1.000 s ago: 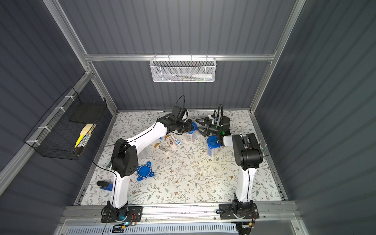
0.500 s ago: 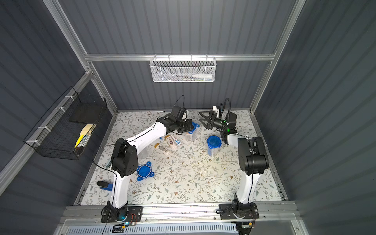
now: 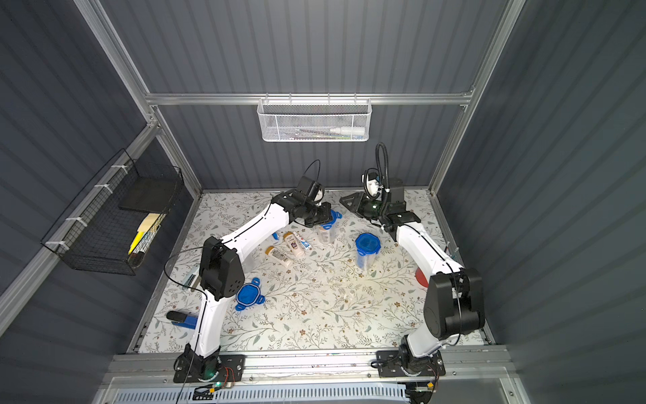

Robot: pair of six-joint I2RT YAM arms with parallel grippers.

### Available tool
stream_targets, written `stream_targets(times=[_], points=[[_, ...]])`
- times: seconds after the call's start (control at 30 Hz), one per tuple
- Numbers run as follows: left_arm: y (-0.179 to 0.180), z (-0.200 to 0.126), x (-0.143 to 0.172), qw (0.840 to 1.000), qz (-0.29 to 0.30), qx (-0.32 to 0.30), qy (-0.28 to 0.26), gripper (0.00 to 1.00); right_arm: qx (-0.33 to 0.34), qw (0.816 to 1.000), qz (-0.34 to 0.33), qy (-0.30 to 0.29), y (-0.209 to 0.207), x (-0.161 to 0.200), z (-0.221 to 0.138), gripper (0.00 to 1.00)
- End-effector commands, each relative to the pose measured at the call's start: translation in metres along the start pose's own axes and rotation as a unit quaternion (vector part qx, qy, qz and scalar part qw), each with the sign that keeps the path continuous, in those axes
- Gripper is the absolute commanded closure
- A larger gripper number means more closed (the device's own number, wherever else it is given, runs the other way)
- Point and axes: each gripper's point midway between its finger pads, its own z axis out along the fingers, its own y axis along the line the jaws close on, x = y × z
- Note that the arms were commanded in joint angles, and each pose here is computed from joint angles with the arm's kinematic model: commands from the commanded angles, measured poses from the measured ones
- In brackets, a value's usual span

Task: Take out toiletry kits
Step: Adjust the container at the center of the board.

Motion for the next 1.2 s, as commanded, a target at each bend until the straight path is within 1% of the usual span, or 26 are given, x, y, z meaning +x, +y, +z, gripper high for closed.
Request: stream_targets(times=[0.0, 0.03, 0.07, 0.2, 0.3, 0.5, 0.6, 0.8, 0.97, 1.17], points=[[0.013, -0.012, -0.013, 1.0, 0.007, -0.025, -0.008, 1.0, 0.118, 0.991, -0.046, 0.047, -0.033, 0.033, -0.004, 0.91], [0.011, -0.018, -0.019, 1.0, 0.009, -0.022, -0.018, 1.0, 0.129, 0.989, -0.053, 0.052, -0.033, 0.038, -0.004, 0.97], [0.013, -0.024, -0.025, 0.999, 0.008, -0.023, -0.028, 1.0, 0.138, 0.987, -0.06, 0.056, -0.033, 0.042, -0.004, 1.0], [0.03, -0.041, -0.048, 0.998, -0.01, -0.021, -0.057, 1.0, 0.165, 0.981, -0.078, 0.07, -0.035, 0.055, -0.002, 1.0], [0.049, -0.043, -0.059, 0.997, -0.025, -0.03, -0.066, 1.0, 0.189, 0.976, -0.077, 0.08, -0.046, 0.06, 0.004, 1.0], [0.067, -0.026, -0.064, 0.997, -0.028, -0.045, -0.064, 1.0, 0.23, 0.965, -0.055, 0.118, -0.07, 0.069, 0.017, 1.0], [0.07, -0.016, -0.061, 0.997, -0.031, -0.045, -0.057, 1.0, 0.236, 0.962, -0.053, 0.123, -0.078, 0.068, 0.027, 1.0], [0.079, -0.004, -0.043, 0.998, -0.041, -0.042, -0.032, 1.0, 0.255, 0.957, -0.052, 0.13, -0.089, 0.056, 0.045, 1.0], [0.088, -0.002, -0.022, 0.998, -0.051, -0.046, -0.008, 1.0, 0.249, 0.959, -0.056, 0.126, -0.09, 0.044, 0.063, 1.0], [0.09, -0.006, -0.003, 0.998, -0.057, -0.038, 0.007, 1.0, 0.252, 0.957, -0.064, 0.131, -0.095, 0.032, 0.079, 1.0]])
